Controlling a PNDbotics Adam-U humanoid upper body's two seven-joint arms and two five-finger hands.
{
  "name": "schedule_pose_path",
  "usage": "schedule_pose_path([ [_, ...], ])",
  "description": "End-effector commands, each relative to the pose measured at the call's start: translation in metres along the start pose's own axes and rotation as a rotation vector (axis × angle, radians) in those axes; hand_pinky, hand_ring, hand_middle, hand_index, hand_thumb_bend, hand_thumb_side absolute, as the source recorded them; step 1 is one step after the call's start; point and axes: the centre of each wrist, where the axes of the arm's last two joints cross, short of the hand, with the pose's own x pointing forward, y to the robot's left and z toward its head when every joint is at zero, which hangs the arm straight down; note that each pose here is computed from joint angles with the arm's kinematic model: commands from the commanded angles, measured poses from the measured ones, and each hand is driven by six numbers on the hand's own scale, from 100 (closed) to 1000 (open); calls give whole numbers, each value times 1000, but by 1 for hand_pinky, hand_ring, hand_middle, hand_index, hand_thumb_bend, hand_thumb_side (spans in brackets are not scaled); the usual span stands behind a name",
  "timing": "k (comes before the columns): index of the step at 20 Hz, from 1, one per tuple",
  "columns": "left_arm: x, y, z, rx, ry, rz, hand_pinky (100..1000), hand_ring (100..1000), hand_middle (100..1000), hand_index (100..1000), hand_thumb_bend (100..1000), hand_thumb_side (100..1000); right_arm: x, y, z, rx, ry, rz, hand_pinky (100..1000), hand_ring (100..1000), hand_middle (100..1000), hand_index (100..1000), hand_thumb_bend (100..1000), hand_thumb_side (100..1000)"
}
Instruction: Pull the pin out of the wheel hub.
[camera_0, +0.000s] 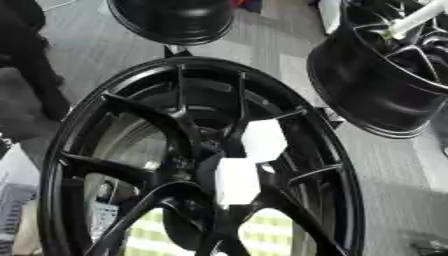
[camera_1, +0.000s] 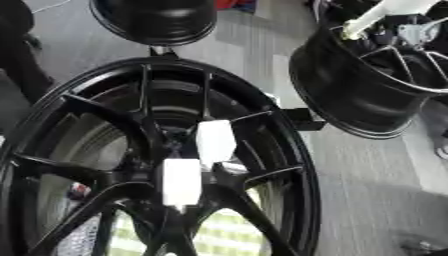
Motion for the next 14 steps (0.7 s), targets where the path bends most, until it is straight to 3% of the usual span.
schedule_pose_path([
  [1,7,6,1,6,-15,-32,811,679,670,835,100,724,-19,-4,5,-10,117,-14,968,768,502,527,131,100],
  [10,4,10,9,32,-1,-44,810,681,672,835,100,707,-35,55,33,99,317,-63,955,777,550,583,150,100],
  [14,3,12,11,51,-1,-50,810,680,672,835,100,703,-36,80,50,125,379,-64,952,805,617,652,201,100],
])
